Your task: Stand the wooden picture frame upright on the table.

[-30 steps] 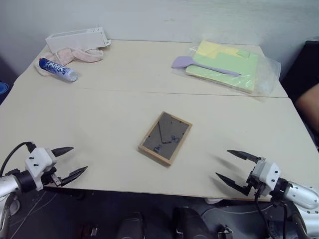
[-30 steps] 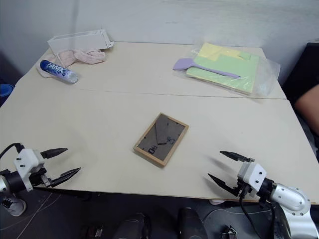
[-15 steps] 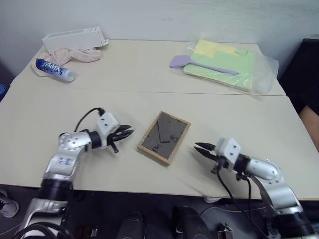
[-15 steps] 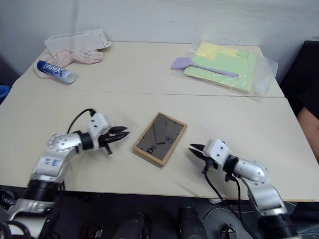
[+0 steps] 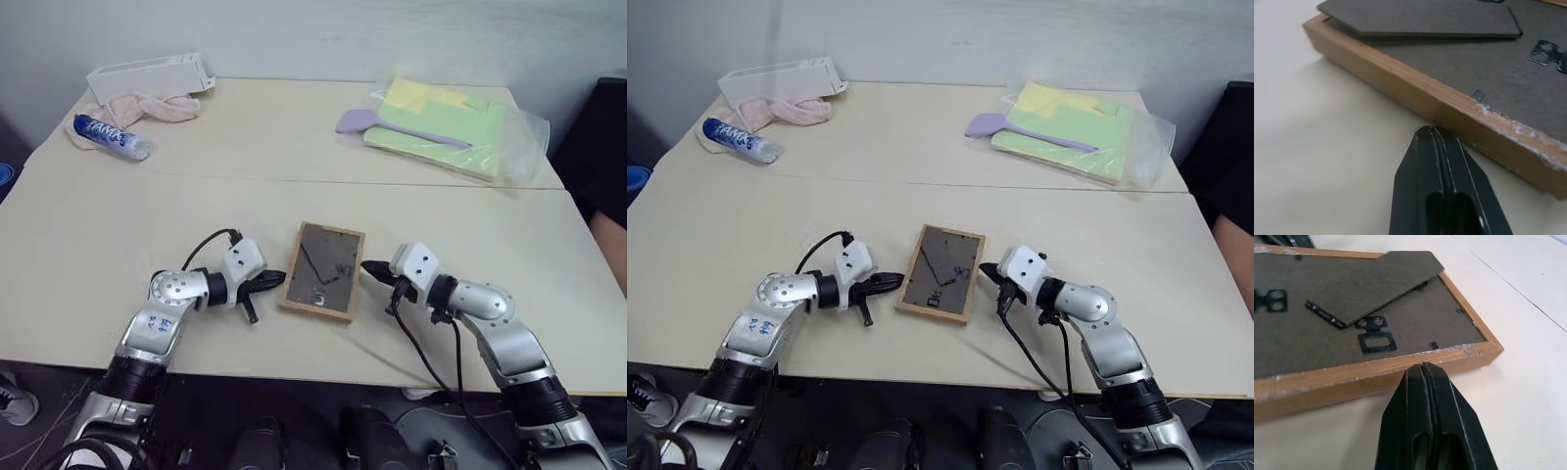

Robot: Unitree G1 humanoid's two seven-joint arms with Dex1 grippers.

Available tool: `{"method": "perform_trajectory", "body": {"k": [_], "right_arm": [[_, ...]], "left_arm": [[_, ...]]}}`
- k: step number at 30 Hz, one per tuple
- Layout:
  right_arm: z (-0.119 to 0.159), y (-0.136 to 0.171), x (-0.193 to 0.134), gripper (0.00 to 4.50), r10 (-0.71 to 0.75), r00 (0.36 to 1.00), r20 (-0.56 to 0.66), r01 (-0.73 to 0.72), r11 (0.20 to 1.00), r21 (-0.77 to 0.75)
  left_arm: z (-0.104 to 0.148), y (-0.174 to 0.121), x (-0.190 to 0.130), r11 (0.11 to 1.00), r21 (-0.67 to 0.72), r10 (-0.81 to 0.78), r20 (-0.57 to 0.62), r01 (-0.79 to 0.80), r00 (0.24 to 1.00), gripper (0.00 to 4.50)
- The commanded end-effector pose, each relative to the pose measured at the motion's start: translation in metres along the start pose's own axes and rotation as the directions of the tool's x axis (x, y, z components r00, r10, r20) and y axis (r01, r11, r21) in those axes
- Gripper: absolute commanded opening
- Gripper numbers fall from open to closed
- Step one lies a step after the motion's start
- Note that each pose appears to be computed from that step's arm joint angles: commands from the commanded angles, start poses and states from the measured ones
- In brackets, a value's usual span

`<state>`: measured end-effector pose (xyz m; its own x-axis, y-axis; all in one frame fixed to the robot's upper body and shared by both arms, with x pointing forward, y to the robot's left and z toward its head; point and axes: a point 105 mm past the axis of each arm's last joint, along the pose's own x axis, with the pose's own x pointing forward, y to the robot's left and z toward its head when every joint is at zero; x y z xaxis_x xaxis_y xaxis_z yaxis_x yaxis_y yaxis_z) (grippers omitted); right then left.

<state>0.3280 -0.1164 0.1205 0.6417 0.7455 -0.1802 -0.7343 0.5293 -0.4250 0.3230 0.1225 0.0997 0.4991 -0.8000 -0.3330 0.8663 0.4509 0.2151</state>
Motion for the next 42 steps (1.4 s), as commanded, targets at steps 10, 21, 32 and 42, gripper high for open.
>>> {"method": "perform_trajectory", "body": {"k": [10,21,32,42], "right_arm": [[0.013,-0.004,-0.028,0.00,0.085,0.996,0.020,-0.084,0.996,-0.036],[-0.001,0.027,-0.025,0.00,0.189,0.979,-0.071,-0.191,0.981,-0.027],[0.002,0.034,-0.016,0.00,0.189,0.979,-0.080,-0.193,0.980,-0.041],[0.005,0.039,-0.013,0.00,0.192,0.978,-0.079,-0.196,0.979,-0.046]], "left_arm": [[-0.001,0.007,-0.051,0.875,-0.485,-0.034,-0.057,0.002,0.998,0.85],[0.018,-0.007,-0.036,0.488,-0.871,-0.342,-0.125,0.062,0.931,3.19],[0.013,-0.020,0.001,0.521,-0.853,-0.384,-0.246,-0.010,0.890,3.19],[0.022,-0.027,0.014,0.464,-0.885,-0.418,-0.191,0.028,0.888,3.19]]}}
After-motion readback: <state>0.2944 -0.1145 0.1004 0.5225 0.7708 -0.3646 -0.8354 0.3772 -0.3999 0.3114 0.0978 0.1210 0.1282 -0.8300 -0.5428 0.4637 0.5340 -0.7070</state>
